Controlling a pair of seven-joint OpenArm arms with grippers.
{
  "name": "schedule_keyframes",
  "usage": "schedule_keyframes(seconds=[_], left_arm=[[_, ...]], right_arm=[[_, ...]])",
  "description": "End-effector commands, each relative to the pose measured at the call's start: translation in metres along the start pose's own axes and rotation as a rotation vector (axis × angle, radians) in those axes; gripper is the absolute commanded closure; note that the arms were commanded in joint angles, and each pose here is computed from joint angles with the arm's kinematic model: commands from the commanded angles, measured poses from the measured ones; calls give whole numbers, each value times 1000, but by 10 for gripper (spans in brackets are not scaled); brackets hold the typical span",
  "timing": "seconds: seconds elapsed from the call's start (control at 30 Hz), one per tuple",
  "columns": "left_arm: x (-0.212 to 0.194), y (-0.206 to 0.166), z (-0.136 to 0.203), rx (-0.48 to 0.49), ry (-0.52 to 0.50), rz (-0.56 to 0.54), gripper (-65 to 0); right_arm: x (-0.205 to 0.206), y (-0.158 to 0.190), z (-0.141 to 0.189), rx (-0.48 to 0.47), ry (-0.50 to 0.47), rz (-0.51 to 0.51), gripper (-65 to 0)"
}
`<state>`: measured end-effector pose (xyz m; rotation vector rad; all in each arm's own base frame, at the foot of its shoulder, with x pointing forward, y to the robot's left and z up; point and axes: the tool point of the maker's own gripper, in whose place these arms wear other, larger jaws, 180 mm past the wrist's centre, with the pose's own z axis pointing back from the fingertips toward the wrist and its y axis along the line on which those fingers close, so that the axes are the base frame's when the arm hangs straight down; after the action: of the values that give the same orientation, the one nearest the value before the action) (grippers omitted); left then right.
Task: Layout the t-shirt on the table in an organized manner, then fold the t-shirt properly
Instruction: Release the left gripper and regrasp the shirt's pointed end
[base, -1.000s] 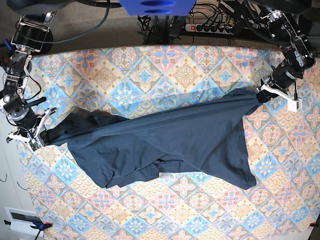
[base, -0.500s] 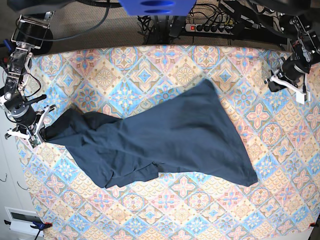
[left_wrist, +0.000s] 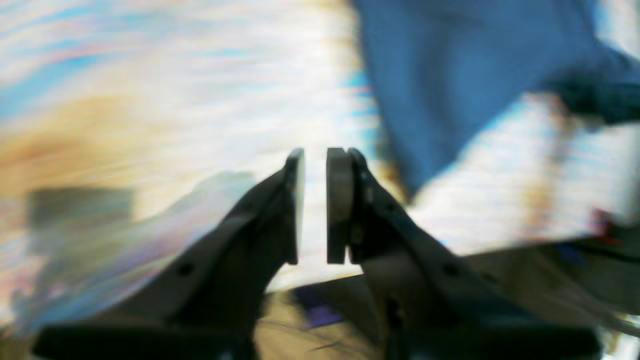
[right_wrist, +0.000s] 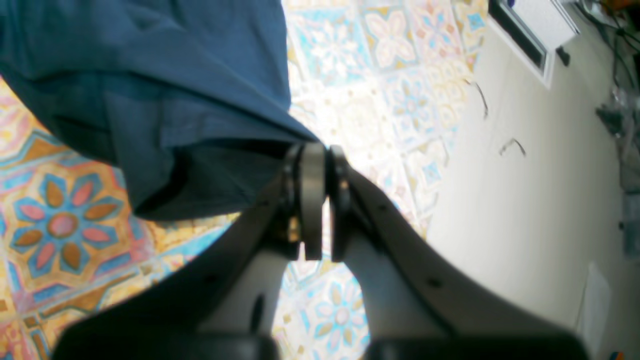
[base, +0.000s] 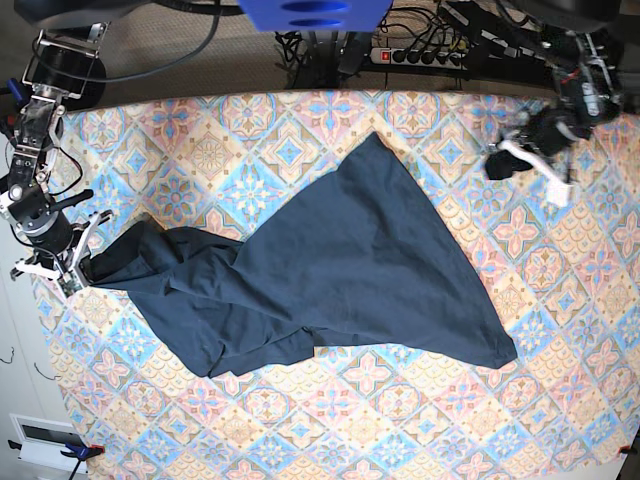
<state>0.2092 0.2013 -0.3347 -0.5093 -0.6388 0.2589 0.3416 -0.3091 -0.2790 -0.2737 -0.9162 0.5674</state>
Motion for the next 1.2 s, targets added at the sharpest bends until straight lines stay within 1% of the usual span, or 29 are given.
schedule_keyframes(seconds=[0.0,0.17,0.23,0.27,0.3,0.37,0.43,0.5,0.57,0.7,0.87,0.97,1.17], left_arm=[[-3,-11,-2,-29,1,-6,-87],[-45,-57,-34,-135,101,6,-88],[-57,-69,-41,-154,134,-2,-91],[-65,-75,-44,-164,156,-9,-106],[-70,-80,-46,-174,171,-18,-132],[-76,-88,-50,-186,184,-19,-212],[-81,-92,-53,-186,192,-21,-313],[-85,-95,-55,-191,202,-22,-398],[-85,-98,-56,-198,201,-19,-444],[-76,-102,-65,-210,164,8,-437],[-78,-101,-90,-201,178,56,-401],[-84,-104,-98,-208,196,92,-357],[-84,-101,-99,-204,203,88,-260]], right_arm=[[15,-15,6,-35,-46,15,-3],[13,-15,6,-33,-41,12,-3],[13,-15,6,-33,-43,13,-3],[13,-15,6,-33,-43,13,-3],[13,-15,6,-33,-43,13,-3],[13,-14,6,-32,-43,13,-3],[14,-14,6,-31,-45,16,-3],[14,-14,6,-32,-44,14,-3],[14,-14,6,-31,-44,14,-3],[15,-14,6,-30,-45,16,-3],[15,-14,6,-30,-45,16,-3],[14,-14,6,-33,-45,14,-3],[13,-15,6,-33,-43,12,-3]])
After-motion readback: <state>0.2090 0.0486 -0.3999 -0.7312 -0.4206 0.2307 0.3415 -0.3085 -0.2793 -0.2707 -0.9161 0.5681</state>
